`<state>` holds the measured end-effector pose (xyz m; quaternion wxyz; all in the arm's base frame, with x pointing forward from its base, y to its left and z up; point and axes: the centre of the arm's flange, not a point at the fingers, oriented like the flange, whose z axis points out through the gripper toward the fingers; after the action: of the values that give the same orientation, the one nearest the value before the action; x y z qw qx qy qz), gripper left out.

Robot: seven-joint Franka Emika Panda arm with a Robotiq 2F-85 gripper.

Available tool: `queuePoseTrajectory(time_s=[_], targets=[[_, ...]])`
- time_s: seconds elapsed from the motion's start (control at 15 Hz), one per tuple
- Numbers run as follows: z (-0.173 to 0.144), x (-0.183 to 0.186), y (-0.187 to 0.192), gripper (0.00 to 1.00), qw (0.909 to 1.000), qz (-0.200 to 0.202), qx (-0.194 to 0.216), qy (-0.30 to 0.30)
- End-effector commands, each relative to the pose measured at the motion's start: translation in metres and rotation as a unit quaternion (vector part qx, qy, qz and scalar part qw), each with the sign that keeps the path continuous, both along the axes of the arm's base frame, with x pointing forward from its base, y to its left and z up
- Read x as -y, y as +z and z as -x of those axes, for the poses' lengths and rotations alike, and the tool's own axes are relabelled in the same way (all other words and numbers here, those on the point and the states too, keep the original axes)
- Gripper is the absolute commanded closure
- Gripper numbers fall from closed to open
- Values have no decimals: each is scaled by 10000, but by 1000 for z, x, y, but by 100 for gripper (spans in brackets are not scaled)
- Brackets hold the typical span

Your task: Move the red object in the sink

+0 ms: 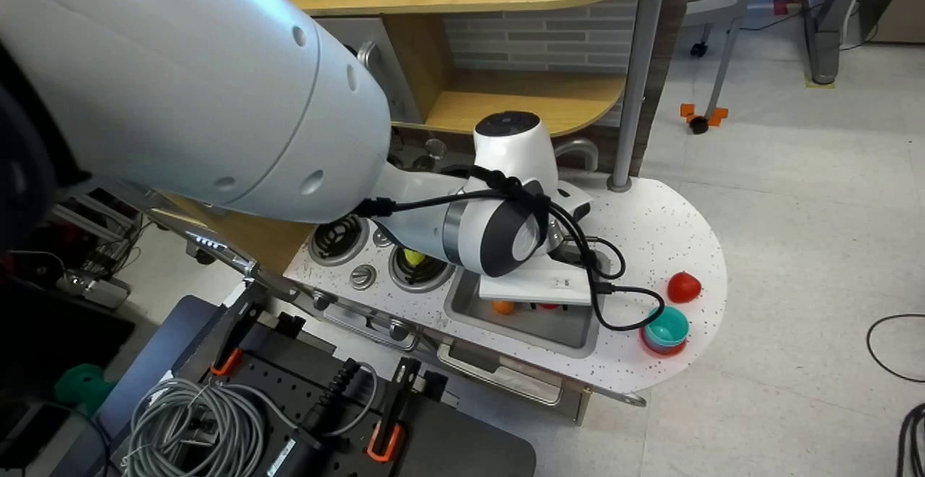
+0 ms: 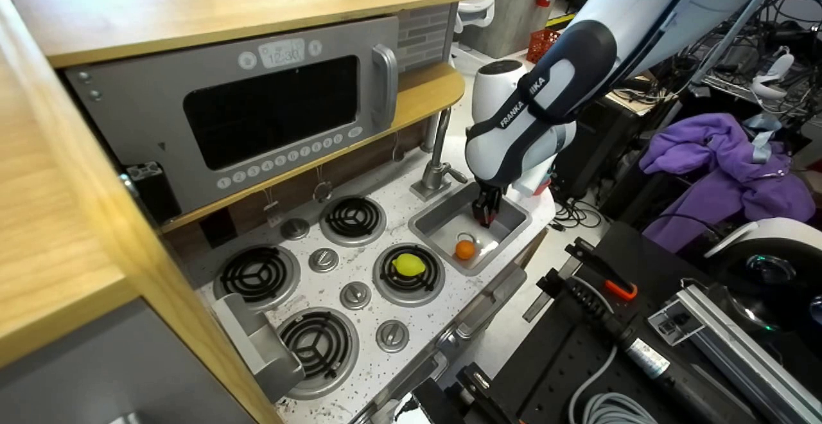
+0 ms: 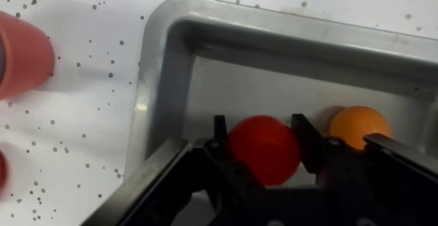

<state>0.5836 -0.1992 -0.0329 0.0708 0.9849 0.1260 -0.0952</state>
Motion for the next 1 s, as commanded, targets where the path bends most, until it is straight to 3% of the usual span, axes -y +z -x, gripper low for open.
queuePoseTrajectory(time_s=[0.0,0.47,0.93], targets=[[-22,17,-34,75,9989,456,-70,-90],[-32,16,-61,75,9960,875,-144,-140],[-19,5,-60,75,9949,695,-718,-142]])
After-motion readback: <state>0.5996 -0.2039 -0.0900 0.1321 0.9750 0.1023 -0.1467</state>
